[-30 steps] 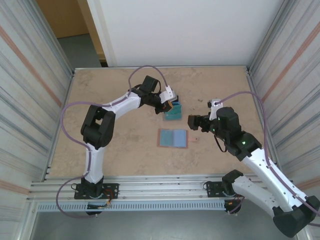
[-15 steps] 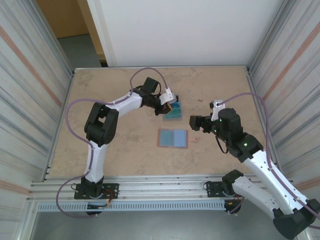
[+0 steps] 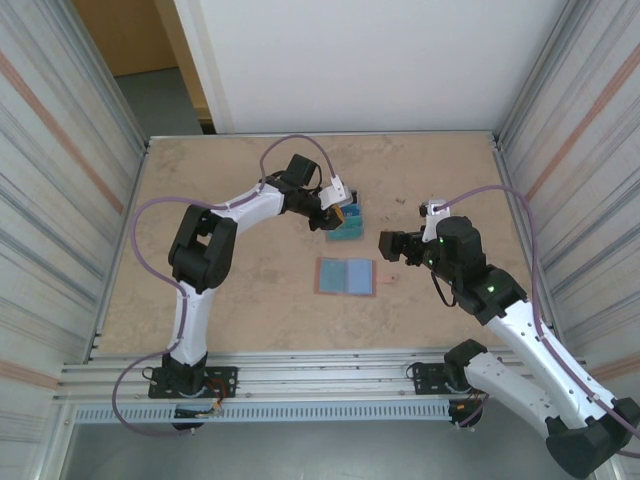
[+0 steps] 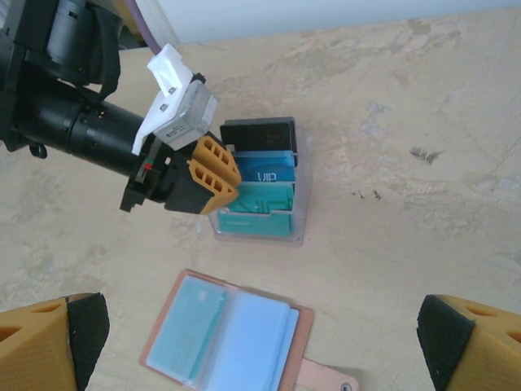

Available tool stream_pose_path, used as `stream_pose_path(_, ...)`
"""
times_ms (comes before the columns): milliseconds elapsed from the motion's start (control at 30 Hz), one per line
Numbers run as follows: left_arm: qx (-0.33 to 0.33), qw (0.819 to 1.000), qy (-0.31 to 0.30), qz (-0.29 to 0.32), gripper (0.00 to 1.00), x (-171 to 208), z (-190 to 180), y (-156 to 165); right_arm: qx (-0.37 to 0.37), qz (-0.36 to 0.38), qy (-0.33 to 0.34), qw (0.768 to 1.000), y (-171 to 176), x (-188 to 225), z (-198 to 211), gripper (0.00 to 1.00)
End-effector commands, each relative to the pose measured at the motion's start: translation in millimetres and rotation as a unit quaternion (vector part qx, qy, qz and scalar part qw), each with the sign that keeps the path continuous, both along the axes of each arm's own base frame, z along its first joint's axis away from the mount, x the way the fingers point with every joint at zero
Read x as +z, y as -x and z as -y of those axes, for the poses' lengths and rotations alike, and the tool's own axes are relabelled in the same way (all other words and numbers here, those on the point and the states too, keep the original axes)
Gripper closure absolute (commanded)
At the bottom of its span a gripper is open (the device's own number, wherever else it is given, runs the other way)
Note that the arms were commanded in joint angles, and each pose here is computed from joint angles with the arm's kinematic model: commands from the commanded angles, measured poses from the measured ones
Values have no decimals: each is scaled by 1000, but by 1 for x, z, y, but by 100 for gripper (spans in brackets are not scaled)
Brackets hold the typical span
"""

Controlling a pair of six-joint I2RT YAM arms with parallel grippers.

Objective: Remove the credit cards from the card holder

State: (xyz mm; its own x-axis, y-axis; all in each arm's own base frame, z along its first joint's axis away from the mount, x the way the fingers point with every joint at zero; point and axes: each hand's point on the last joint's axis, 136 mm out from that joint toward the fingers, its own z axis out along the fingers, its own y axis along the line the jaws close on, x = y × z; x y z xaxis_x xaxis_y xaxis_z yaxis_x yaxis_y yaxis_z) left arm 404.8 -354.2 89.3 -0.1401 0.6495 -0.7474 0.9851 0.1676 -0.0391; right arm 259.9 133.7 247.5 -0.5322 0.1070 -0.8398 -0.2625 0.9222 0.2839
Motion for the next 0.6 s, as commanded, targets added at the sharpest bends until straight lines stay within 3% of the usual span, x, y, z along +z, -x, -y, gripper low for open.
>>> stream_pose_path(0, -2, 1000, 15, 14, 77, 28, -1, 1, -10, -16, -6, 1000, 1, -9, 3, 1)
stream_pose_path(300, 52, 993, 51, 88, 75, 92, -15, 16, -29, -60, 9, 998, -1, -27, 5, 5)
stream_pose_path(367, 72, 991, 56, 103, 56, 98, -20, 24, -36, -72, 13, 997, -2, -33, 5, 5)
stream_pose_path(467, 93, 987, 64, 118, 52, 102, -24, 42, -50, -90, 24, 994, -4, -43, 5, 7)
stream_pose_path(567, 115, 981, 70, 138, 23, 104, -29, 61, -60, -110, 37, 991, -5, -54, 3, 9)
